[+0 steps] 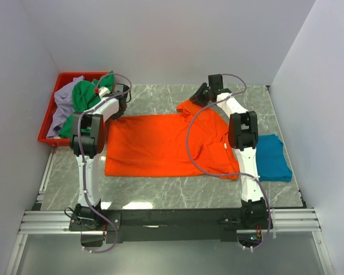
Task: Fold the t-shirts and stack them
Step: Fold the tshirt
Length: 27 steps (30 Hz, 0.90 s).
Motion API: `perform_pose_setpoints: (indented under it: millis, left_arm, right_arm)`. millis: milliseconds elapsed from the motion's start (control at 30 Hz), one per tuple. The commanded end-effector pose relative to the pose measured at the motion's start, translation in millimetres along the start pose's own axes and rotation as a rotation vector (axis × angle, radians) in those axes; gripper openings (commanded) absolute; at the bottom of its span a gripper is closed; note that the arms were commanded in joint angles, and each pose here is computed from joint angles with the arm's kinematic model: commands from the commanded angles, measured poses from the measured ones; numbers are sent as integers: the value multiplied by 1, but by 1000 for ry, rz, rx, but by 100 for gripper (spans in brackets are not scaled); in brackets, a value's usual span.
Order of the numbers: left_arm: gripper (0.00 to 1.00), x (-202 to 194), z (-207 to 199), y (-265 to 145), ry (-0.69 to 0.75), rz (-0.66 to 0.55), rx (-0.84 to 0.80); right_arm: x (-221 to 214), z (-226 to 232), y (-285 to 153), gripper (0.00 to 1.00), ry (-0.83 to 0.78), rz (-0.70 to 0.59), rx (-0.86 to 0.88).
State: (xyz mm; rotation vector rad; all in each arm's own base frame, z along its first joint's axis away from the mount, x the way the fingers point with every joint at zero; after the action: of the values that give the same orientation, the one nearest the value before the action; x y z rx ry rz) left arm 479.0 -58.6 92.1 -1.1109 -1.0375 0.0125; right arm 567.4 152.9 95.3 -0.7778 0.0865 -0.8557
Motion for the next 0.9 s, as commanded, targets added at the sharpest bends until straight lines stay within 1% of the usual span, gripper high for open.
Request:
perform_pose_setpoints:
  millis: [0,67,100,167,233,300,400,433,500,633,767,867]
  left_arm:
    - [1,-4,2,-3,19,46,-39]
    - [1,-3,2,-4,16,44,-43]
    - [1,-3,2,-4,17,43,-44]
    - [1,-4,3,-4,16,45,-47]
    - [1,-4,2,-4,19,47,-51]
    - [1,-4,2,-3,21,48,-50]
    - [1,-4,2,-4,21,47,-53]
    - [1,-4,2,-4,22,47,-53]
    - [1,-3,3,-5,20,47,-54]
    - [1,0,6,-7,24,40,-53]
    - [1,3,8,-8,18,37,-56]
    - [1,4,9,-9,13,38,-60]
  right_arm:
    - [8,-3,-3,38,-28,-44,-26]
    - [10,-7,-7,27,-57,-65,-70]
    - [10,-8,-8,27,-66,-73,-88]
    - [11,-13,-15,20,-77,-81,-130]
    - [14,-14,-22,11,-93,-92,-154]
    - [16,-19,-27,7,-120,-108,-205]
    - [23,-21,-39,6,-147,-144,-265]
    - [22,-20,-41,6,-144,-127,-247]
    - [22,-23,-42,6,-144,-137,-270]
    - [26,-20,-54,8,-183,-174,-368]
    - [33,-27,-67,9,-198,-190,-403]
    - [37,-30,-77,14,-206,-194,-403]
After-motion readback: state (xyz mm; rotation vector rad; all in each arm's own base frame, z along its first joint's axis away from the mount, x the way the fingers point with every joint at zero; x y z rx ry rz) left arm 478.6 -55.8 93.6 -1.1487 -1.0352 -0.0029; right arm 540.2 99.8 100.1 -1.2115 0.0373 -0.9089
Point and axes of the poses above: each gripper's point midway between its finger pads, its own y axis out along the fingers, its own z axis along the line the jaws close on, x = y × z, the point moved 9 cm from there along -y, back along the fingers, and after that the axes turned 10 degrees about y, right-handed, at the moved point
